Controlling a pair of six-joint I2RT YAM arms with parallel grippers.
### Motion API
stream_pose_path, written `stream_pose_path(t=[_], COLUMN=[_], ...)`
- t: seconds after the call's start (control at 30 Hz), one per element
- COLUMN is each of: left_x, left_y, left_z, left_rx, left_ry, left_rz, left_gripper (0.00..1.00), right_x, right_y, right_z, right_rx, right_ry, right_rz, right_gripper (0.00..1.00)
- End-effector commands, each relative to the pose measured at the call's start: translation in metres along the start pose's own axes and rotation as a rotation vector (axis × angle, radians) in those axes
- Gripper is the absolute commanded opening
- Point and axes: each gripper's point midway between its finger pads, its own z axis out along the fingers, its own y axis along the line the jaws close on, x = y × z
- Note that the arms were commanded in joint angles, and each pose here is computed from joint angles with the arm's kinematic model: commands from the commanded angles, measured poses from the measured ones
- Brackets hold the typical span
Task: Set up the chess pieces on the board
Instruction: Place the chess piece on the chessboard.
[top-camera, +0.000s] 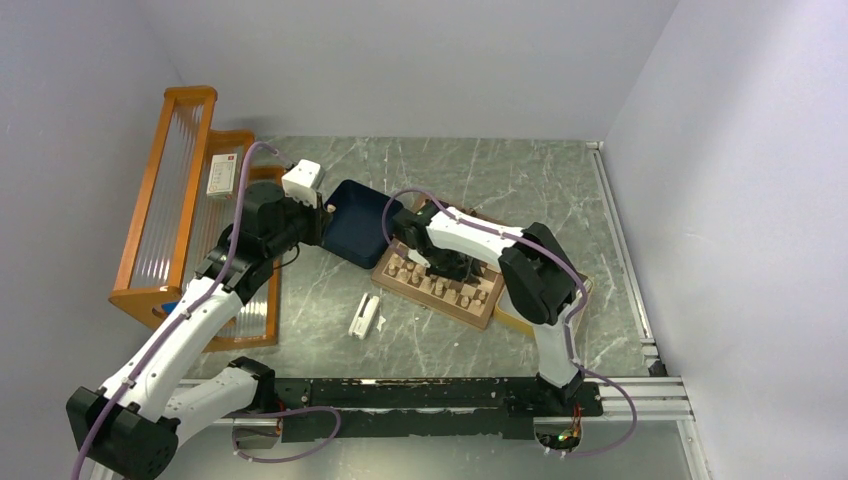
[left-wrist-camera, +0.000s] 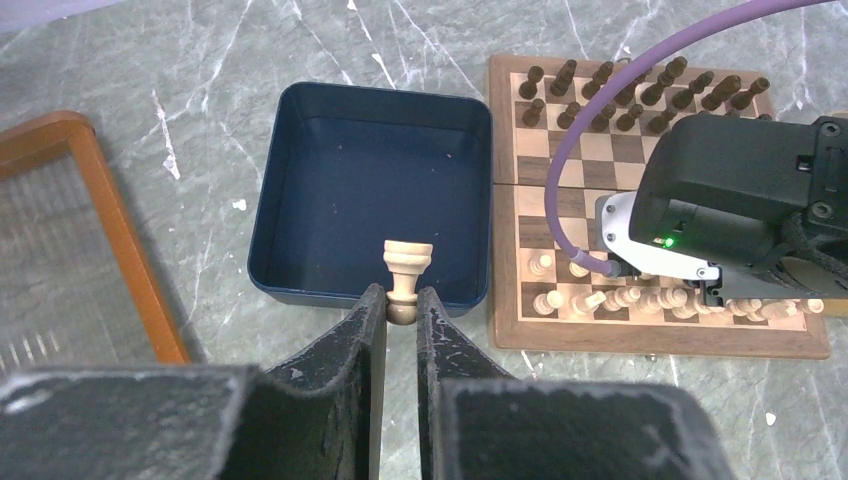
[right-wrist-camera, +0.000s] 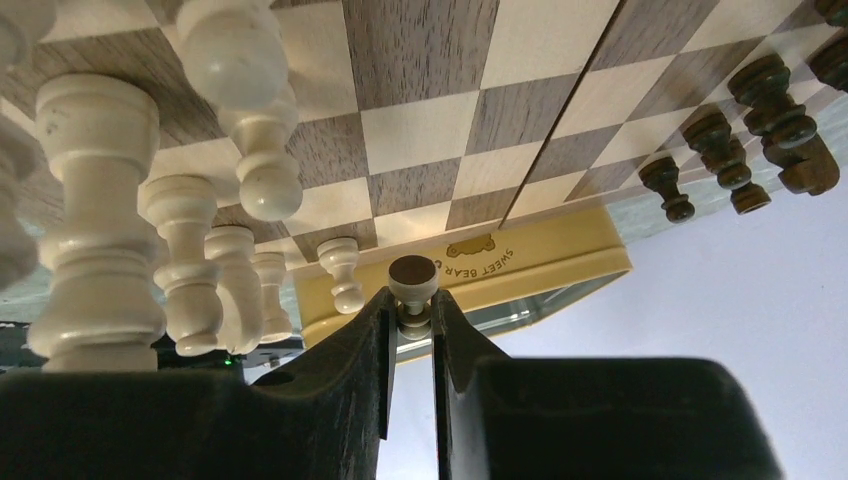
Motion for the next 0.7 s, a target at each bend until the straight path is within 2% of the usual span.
stream_pose_path(t=[0.0, 0.17, 0.37, 0.67], left_x=[-0.011, -0.011, -0.011, -0.010], left_y=[0.001, 0.001, 0.001, -0.001], left_z=[-0.008, -0.008, -0.006, -0.006], left_rx=[-0.013, -0.013, -0.011, -0.007], left_ry=[-0.034, -0.034, -0.033, -0.033], left_rz=[0.019, 0.021, 0.017, 0.021], left_gripper=[0.05, 0.05, 0.05, 0.05], right_x=[-0.009, -0.011, -0.011, -0.024], right_y=[-0.003, -0.005, -0.011, -0.022], right_z=[-0.002, 0.000, 0.000, -0.021], right_rx=[0.003, 0.008, 0.014, 0.042], right_ry=[-0.011, -0.016, -0.024, -0.116], right_rz=[-0.022, -0.022, -0.006, 0.057], right_gripper=[0.22, 0.22, 0.30, 0.29])
